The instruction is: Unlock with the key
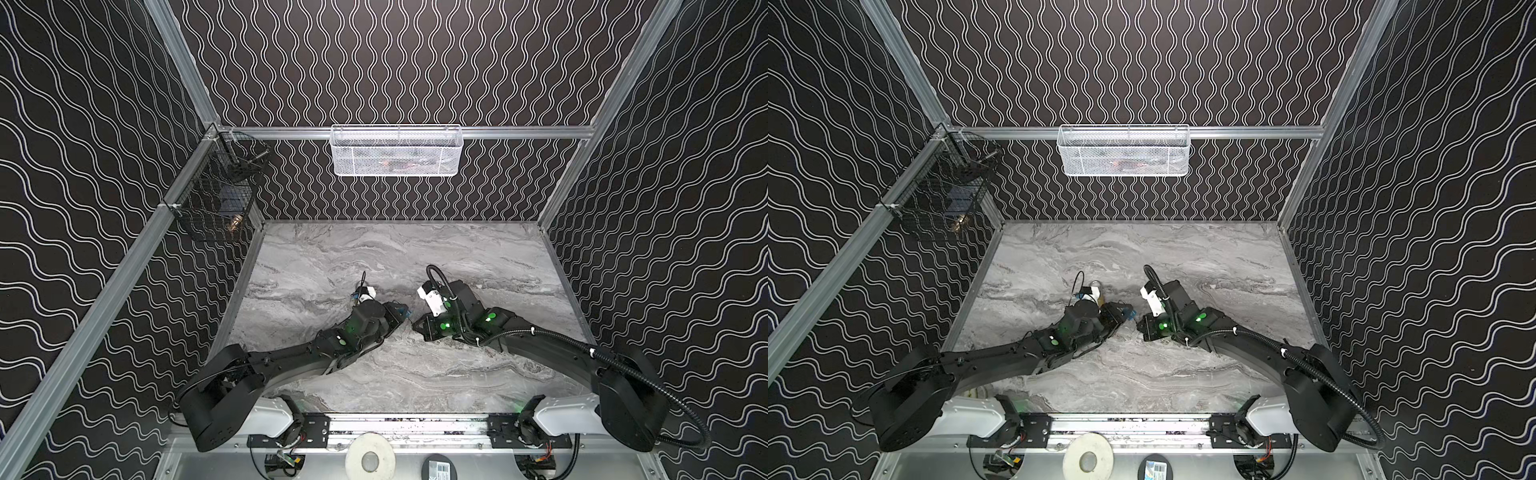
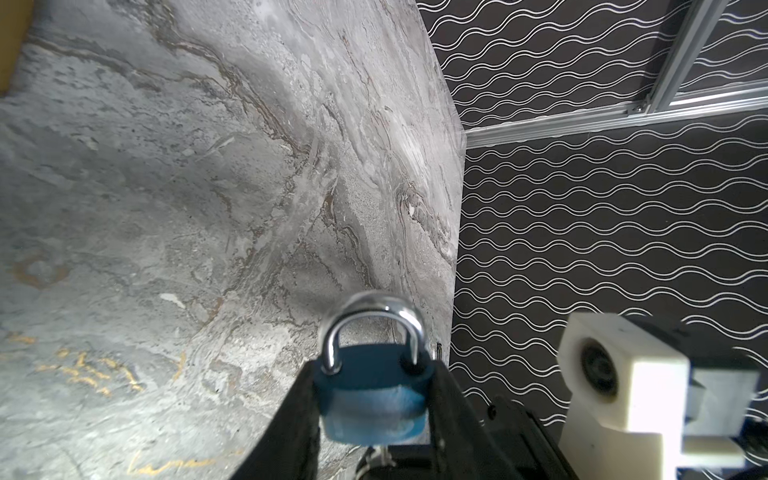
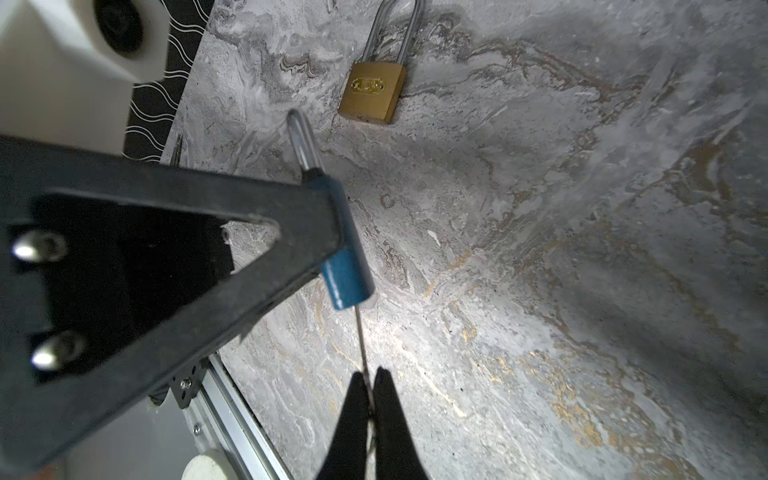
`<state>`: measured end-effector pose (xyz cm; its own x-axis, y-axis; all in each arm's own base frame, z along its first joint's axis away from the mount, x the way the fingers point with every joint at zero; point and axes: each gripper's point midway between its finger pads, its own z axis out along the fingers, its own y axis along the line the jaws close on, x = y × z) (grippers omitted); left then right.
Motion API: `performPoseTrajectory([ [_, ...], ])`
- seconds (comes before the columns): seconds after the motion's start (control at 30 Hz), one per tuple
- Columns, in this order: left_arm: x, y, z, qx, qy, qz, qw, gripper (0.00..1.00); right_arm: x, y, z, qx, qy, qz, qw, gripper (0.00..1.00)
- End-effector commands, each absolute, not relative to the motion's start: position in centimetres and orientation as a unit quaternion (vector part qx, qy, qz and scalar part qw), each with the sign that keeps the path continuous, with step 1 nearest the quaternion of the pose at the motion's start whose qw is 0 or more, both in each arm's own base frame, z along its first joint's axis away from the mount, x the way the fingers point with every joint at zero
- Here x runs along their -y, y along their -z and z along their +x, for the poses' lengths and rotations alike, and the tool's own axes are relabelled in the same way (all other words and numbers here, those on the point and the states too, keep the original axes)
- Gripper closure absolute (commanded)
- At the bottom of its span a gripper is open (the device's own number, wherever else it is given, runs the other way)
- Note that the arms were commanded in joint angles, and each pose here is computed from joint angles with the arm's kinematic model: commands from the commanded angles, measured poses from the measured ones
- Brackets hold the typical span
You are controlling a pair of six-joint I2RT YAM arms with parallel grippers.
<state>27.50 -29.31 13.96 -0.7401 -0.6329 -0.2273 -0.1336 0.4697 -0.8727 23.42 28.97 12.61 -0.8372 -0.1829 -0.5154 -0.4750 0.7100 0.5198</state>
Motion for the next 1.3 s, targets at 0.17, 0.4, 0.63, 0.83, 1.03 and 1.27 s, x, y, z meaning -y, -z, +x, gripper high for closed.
performPoseTrajectory([
  [0.17, 29.8, -14.4, 27.5, -0.813, 0.46, -0.225, 0.276, 0.8, -29.8, -14.0, 24.3, -0.889, -0.348, -0.181, 0.237, 1.0],
  [0.4, 30.3, -14.8, 27.8, -0.809, 0.466, -0.223, 0.28, 0.8, -29.6, -13.2, 24.7, -0.899, -0.339, -0.159, 0.229, 1.0],
  [0.63, 30.7, -14.5, 27.7, -0.809, 0.468, -0.22, 0.28, 0.8, -29.7, -13.1, 25.0, -0.902, -0.338, -0.148, 0.223, 1.0],
  [0.83, 31.0, -14.2, 27.5, -0.811, 0.468, -0.214, 0.277, 0.8, -29.8, -13.6, 25.4, -0.899, -0.339, -0.152, 0.231, 1.0],
  [1.03, 30.7, -14.0, 27.2, -0.813, 0.467, -0.212, 0.275, 0.81, -29.9, -14.6, 25.4, -0.889, -0.344, -0.177, 0.245, 1.0],
  [1.27, 30.9, -14.8, 27.3, -0.801, 0.486, -0.214, 0.276, 0.81, -30.4, -14.1, 24.5, -0.883, -0.363, -0.193, 0.228, 1.0],
])
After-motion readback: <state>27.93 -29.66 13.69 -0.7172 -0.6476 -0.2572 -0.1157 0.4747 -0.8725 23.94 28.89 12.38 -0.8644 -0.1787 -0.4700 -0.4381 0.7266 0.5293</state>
